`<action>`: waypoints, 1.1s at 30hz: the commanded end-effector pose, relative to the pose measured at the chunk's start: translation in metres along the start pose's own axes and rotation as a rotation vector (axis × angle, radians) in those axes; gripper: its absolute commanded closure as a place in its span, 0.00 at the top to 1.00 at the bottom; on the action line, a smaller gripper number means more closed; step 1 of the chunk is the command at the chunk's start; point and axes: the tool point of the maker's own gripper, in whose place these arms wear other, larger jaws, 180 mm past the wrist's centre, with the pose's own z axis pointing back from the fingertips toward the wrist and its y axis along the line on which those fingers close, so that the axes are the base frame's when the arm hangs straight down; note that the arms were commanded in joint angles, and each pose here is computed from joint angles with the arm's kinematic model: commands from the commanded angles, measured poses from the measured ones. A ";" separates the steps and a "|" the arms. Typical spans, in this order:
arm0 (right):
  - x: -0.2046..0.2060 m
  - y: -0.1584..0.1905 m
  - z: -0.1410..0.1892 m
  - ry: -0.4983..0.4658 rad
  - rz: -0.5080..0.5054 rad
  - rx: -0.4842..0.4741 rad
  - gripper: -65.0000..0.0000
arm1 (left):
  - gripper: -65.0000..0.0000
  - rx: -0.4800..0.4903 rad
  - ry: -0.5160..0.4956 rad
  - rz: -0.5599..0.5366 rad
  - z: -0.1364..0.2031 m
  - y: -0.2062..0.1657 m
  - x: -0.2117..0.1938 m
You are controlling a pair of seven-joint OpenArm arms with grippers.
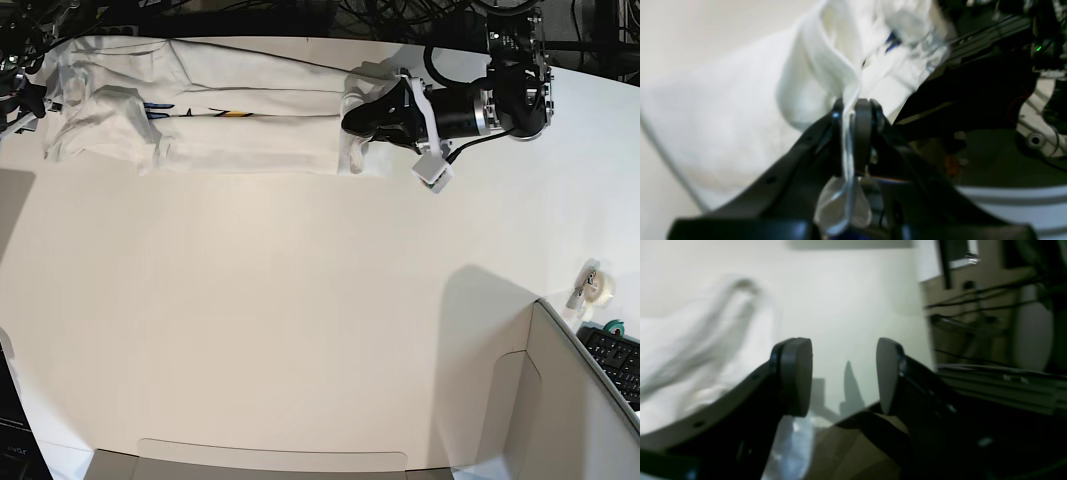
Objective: Layout the t-shirt on the table in an organized manner, then fold the t-shirt properly
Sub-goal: 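Grasp the strip end with the left gripper and fold it toward the right gripper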
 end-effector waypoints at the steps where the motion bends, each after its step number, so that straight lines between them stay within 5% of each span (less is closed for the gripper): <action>1: 0.004 -0.013 0.004 -0.021 0.015 -0.033 0.47 | 0.00 -0.043 -0.035 -0.020 -0.004 -0.012 0.011; 21: -0.007 -0.012 0.005 0.008 0.033 -0.031 0.47 | 0.00 -0.151 -0.033 0.006 -0.040 -0.035 0.041; 33: -0.012 -0.006 0.004 0.017 0.022 -0.015 0.47 | 0.00 -0.262 0.070 -0.024 -0.069 -0.061 0.027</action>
